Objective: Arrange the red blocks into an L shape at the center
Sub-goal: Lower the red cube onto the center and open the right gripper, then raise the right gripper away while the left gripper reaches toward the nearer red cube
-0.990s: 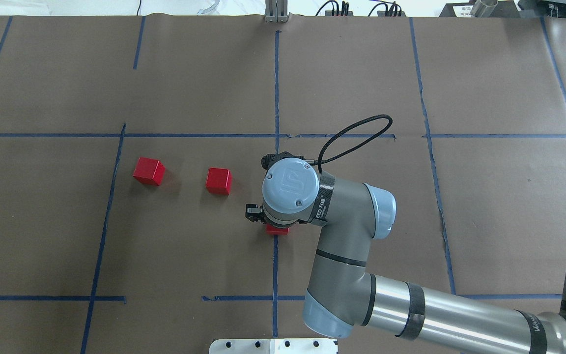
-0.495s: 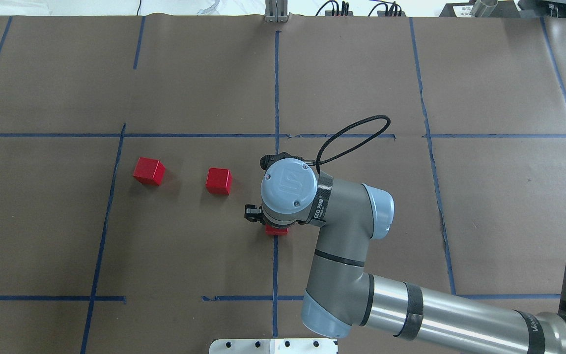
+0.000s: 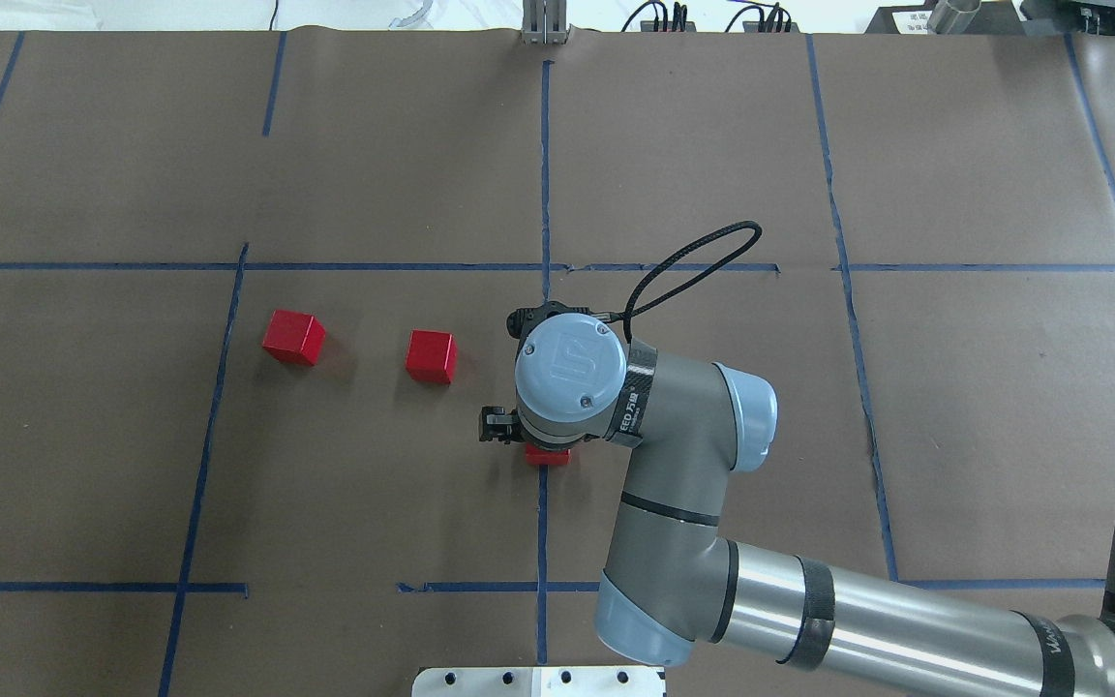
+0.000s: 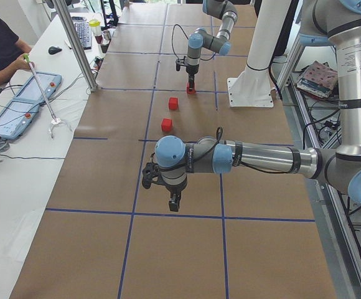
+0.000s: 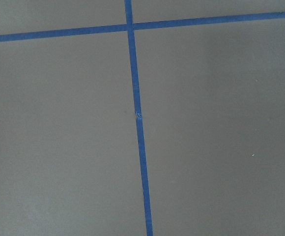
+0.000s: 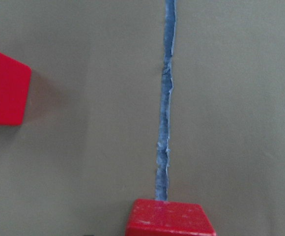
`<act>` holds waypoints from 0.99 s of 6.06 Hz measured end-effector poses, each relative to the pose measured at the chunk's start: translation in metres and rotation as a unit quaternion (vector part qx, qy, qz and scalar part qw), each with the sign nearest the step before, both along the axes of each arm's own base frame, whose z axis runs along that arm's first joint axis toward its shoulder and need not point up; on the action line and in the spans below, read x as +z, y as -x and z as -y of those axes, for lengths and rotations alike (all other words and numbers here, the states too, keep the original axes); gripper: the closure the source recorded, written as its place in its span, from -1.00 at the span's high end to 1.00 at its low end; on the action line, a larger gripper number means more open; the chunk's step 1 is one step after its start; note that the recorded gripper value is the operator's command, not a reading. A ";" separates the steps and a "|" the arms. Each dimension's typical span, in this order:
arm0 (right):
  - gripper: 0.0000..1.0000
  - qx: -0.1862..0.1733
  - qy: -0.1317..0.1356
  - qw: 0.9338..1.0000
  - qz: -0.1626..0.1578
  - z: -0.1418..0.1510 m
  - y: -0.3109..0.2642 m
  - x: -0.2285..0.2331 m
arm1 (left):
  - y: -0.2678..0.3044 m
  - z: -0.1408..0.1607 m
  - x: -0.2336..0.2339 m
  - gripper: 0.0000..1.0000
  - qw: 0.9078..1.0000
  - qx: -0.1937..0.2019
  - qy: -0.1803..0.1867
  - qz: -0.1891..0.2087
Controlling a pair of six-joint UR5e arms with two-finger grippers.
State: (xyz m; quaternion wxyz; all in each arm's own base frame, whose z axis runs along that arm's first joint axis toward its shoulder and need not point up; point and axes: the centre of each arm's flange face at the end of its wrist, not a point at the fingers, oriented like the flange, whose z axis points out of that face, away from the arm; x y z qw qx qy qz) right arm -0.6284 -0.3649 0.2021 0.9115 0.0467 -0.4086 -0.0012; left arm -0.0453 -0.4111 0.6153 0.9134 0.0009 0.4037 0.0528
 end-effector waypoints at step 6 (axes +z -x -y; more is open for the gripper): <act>1.00 0.047 0.019 0.997 0.056 0.041 -0.175 0.027 | -0.045 0.018 -0.045 1.00 0.997 0.013 -0.066 -0.031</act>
